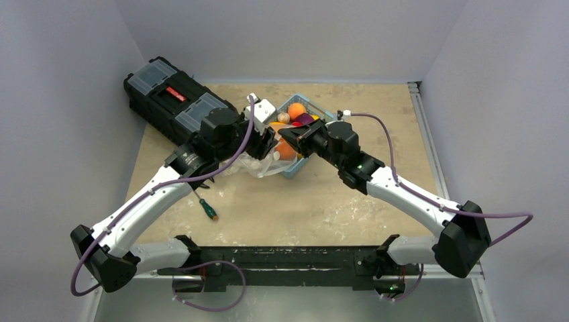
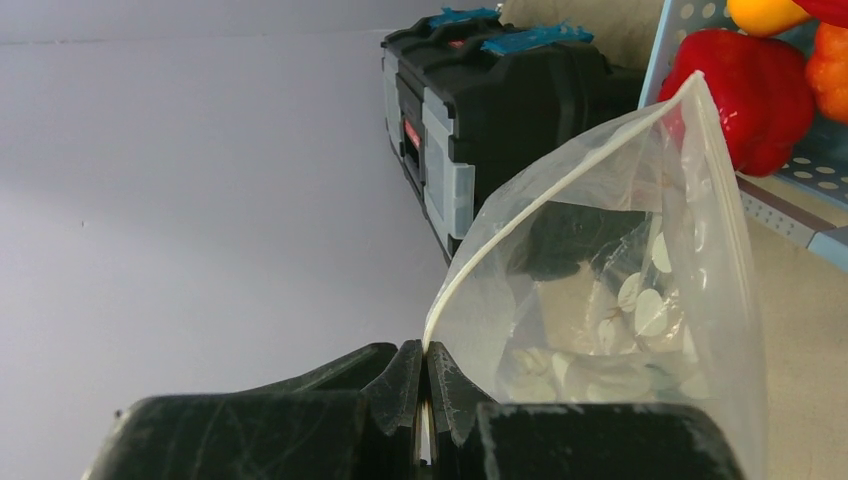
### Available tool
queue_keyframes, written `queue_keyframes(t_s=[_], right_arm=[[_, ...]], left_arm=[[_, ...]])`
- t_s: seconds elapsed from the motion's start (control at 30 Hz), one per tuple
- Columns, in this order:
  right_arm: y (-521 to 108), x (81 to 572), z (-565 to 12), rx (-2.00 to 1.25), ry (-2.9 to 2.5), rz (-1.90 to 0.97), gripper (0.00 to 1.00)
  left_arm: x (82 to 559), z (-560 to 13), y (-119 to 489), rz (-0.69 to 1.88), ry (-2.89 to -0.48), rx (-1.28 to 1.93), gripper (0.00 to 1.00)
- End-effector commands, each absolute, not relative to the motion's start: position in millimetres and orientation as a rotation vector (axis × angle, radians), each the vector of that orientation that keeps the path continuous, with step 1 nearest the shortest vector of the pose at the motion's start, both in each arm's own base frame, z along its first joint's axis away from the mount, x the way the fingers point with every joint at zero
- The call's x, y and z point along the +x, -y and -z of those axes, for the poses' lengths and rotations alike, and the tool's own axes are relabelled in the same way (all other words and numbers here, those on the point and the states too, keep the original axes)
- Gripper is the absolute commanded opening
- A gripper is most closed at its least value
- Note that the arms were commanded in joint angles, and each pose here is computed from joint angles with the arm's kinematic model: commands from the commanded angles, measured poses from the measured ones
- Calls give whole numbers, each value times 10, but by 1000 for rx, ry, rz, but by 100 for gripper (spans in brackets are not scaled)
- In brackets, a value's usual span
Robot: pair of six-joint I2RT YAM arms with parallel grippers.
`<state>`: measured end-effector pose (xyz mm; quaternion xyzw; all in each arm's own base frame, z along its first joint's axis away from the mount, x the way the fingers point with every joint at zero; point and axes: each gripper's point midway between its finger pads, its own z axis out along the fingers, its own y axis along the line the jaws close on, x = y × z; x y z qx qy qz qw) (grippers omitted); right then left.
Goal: Place the food in the zip-top bag and seal the zipper
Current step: Open the zipper of the food storage bag.
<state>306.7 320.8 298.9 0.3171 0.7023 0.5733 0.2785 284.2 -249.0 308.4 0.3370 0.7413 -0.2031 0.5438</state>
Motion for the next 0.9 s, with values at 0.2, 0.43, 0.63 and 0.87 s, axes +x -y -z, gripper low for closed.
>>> queue_keyframes(t_s=[0.2,0.43,0.63,0.87], right_arm=[[-3241,3059,-3320,849,-1813,-1612,0],[-3298,3026,-3308,845,-1835,-1620,0],[-3271,3001,-3345,850,-1827,-1606,0],[-3271,3023,-3387,758,-1831,-1545,2]], left_arm=[[2939,-3168,2476,303,-1726,829,68],[2924,-3052,2549,248,-1751,867,64],[2997,-3028,2456,177,-1798,828,44],[2990,-3073,2421,174,-1796,804,7]])
